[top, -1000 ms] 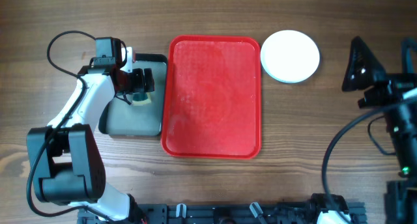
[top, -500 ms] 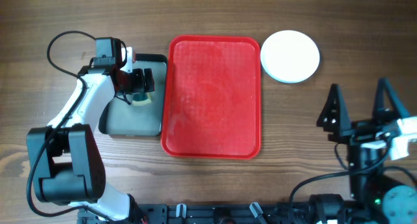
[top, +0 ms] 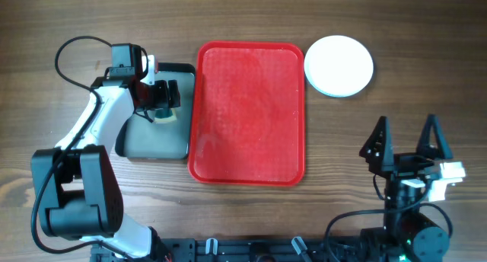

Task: Clean dirty plates on tray and stack at the side

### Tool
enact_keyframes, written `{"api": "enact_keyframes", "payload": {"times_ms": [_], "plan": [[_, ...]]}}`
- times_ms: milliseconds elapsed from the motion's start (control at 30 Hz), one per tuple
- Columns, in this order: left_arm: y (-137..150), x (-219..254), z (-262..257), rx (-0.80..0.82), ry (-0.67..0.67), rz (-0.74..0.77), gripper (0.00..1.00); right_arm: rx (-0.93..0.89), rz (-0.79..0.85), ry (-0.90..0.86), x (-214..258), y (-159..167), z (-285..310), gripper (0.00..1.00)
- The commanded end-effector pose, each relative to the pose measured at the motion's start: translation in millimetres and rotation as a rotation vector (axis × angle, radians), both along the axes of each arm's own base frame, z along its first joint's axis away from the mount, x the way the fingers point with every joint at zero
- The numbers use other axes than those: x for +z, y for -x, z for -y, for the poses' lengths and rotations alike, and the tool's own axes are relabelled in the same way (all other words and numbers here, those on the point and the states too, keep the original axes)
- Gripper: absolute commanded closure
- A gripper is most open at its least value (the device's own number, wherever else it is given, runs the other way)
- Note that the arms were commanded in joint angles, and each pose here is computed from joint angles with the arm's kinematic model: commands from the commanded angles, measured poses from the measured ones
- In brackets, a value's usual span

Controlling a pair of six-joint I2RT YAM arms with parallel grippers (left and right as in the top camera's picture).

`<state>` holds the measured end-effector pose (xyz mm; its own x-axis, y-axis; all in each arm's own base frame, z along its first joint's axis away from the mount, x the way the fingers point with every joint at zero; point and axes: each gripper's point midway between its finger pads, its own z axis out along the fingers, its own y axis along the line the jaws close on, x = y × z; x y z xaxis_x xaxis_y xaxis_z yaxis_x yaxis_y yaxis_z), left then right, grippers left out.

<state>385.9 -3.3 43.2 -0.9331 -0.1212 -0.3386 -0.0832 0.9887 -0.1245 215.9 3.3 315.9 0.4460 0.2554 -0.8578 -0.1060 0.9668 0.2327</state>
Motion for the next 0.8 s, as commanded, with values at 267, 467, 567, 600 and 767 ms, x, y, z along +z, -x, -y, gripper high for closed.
{"api": "enact_keyframes", "payload": {"times_ms": [267, 467, 567, 600, 767], "plan": [[-1.4, -2.6, -0.6, -0.005, -0.007, -0.004, 0.0, 0.05, -0.131, 0.083, -58.5, -16.1, -14.6, 0.0], [-1.4, -2.6, -0.6, -0.005, -0.007, -0.004, 0.0, 0.133, -0.161, 0.466, -80.5, -16.1, -50.3, 0.0], [-1.4, -2.6, -0.6, -0.005, -0.007, -0.004, 0.0, 0.18, -0.213, 0.631, -105.1, -16.8, -62.4, 0.01], [-1.4, -2.6, -0.6, -0.004, -0.007, -0.004, 0.0, 0.187, -0.238, 0.661, -113.3, -17.5, -62.7, 0.0], [-1.4, -2.6, -0.7, -0.004, -0.007, -0.004, 0.0, 0.146, -0.304, 0.656, -125.3, -22.1, -50.3, 0.0]]}}
